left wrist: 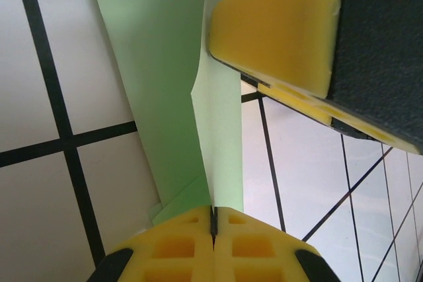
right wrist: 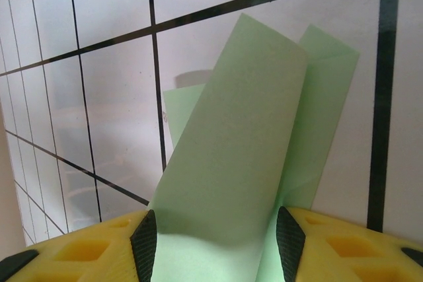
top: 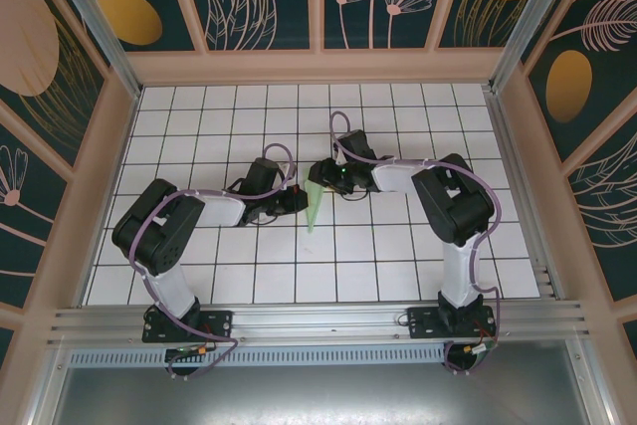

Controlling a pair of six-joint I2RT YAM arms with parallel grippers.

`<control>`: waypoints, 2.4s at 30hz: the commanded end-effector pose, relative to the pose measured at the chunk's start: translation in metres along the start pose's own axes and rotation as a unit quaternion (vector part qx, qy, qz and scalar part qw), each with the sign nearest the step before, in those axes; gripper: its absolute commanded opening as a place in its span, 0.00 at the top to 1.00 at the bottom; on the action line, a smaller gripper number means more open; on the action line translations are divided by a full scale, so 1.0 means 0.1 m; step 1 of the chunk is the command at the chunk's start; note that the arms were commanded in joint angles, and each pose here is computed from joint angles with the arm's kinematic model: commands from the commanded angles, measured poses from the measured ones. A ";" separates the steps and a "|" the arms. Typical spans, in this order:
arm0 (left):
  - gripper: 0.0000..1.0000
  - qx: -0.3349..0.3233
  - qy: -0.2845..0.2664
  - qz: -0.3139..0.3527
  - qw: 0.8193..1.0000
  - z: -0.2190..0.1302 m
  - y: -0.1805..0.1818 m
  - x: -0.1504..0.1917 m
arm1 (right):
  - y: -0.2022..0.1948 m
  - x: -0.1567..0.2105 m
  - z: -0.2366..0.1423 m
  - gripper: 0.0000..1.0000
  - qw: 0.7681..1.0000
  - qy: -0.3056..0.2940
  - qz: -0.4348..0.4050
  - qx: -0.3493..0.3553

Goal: Fold a paper plane with a square sheet of paper (fold left side to right side)
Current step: Fold the wing for the fifth time at the center of the table.

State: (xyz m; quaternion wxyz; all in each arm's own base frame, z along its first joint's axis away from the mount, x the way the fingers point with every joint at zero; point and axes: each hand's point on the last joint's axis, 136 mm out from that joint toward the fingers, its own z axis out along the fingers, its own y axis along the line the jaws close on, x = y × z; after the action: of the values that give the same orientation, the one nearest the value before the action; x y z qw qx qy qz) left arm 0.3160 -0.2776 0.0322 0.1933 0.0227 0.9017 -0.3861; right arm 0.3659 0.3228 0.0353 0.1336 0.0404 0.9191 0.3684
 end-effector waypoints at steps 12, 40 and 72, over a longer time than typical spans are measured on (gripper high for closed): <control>0.96 -0.016 0.009 0.002 1.000 0.09 0.12 0.01 | -0.23 0.17 0.13 0.46 0.999 0.027 -0.007 0.047; 0.98 -0.015 0.033 -0.003 0.999 0.12 0.19 0.15 | 0.26 0.00 0.03 0.84 0.999 0.000 -0.039 -0.006; 0.95 0.003 0.022 0.003 1.000 0.04 0.07 0.10 | -0.39 0.23 0.09 0.92 0.993 0.030 -0.026 0.111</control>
State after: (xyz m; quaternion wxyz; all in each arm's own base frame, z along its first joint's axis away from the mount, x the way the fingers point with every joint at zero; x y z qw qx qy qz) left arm 0.3137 -0.2793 0.0176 0.1737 0.0308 0.9047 -0.3878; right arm 0.3571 0.3221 0.0202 0.1293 0.0141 0.9431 0.3059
